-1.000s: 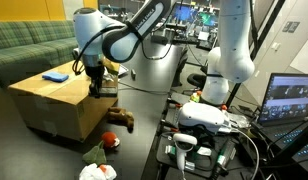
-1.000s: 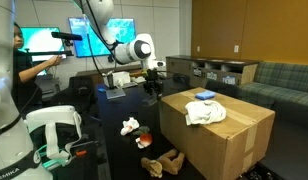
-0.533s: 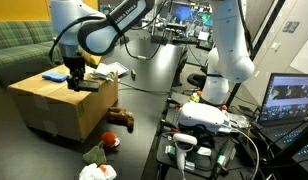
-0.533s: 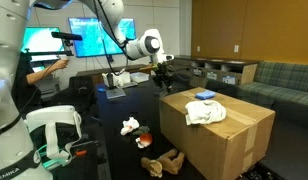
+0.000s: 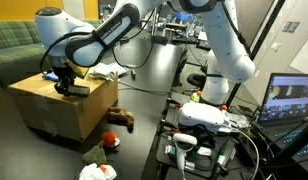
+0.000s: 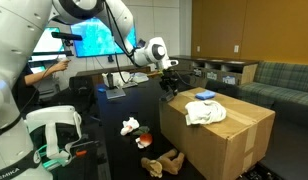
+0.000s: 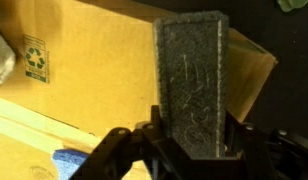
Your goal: Put the objects on the table on the box and the objects on the box on the table
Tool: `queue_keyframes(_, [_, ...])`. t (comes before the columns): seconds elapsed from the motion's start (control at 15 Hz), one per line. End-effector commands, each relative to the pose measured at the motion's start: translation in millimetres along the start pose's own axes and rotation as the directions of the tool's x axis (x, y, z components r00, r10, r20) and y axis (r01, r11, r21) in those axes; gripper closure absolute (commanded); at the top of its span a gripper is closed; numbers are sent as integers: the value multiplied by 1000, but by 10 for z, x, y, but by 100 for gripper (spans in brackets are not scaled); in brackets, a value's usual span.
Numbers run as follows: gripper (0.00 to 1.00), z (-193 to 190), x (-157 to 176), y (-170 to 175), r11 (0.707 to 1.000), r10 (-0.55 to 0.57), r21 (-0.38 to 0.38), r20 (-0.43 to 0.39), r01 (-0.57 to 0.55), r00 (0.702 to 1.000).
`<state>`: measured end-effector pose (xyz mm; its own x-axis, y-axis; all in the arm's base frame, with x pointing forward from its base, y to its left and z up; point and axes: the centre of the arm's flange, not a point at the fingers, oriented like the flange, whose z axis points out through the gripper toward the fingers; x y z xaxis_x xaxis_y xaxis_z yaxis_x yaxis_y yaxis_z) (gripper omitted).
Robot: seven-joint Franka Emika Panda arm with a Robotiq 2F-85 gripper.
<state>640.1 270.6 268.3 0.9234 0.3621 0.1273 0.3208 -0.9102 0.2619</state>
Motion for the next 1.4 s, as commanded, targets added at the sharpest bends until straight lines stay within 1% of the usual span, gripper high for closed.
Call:
queue_keyframes(0.0, [16, 45, 231, 4, 997, 49, -62, -59, -53, 997])
queue_keyframes(0.13, [3, 23, 231, 53, 993, 74, -82, -78, -80, 994])
queue_keyframes(0.2, [0, -4, 218, 78, 991, 85, -94, -90, -93, 992])
queue_keyframes(0.4, [0, -200, 109, 195, 983, 120, -124, -134, -137, 984])
queue_keyframes(0.53, [0, -447, -12, 315, 981, 137, -121, -140, -155, 981])
queue_keyframes(0.73, [0, -922, -260, 545, 984, 145, -93, -91, -153, 985])
queue_keyframes(0.93, [0, -1309, -591, 780, 983, 164, -81, -18, -165, 986])
queue_keyframes(1.07, [0, -1617, -853, 839, 982, 182, -66, 37, -179, 983])
queue_keyframes(1.33, [0, -2175, -1411, 1090, 973, 232, -24, 125, -231, 965])
